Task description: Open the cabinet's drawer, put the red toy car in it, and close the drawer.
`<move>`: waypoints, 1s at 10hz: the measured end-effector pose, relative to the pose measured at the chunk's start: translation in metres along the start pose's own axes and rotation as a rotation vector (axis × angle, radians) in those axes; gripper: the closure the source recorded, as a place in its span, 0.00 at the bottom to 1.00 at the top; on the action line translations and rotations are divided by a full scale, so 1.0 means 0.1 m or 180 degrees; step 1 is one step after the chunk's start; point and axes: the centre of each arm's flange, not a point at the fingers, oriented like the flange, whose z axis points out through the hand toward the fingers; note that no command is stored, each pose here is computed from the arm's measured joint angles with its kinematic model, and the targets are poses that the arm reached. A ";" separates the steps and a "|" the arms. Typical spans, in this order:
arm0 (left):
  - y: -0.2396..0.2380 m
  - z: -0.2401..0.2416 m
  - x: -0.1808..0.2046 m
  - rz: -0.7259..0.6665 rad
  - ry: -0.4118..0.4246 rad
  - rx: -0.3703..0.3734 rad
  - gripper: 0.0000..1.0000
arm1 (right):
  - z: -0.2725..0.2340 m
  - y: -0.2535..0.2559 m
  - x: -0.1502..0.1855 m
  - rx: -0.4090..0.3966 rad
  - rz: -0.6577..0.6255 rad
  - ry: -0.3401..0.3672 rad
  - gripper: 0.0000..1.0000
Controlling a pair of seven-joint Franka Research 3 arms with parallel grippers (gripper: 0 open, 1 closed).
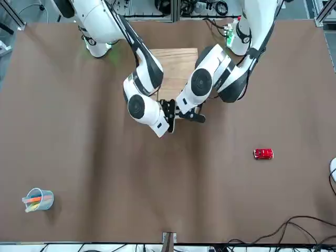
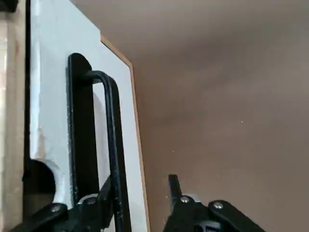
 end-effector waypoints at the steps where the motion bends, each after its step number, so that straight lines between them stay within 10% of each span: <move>1: 0.00 0.00 0.00 0.0000 0.0000 0.0000 0.99 | -0.01 0.01 0.00 -0.0007 0.0005 0.0004 0.55; 10: 0.00 0.00 0.00 0.0000 0.0002 -0.0002 0.99 | -0.16 0.16 0.00 -0.0148 0.0131 0.0071 0.60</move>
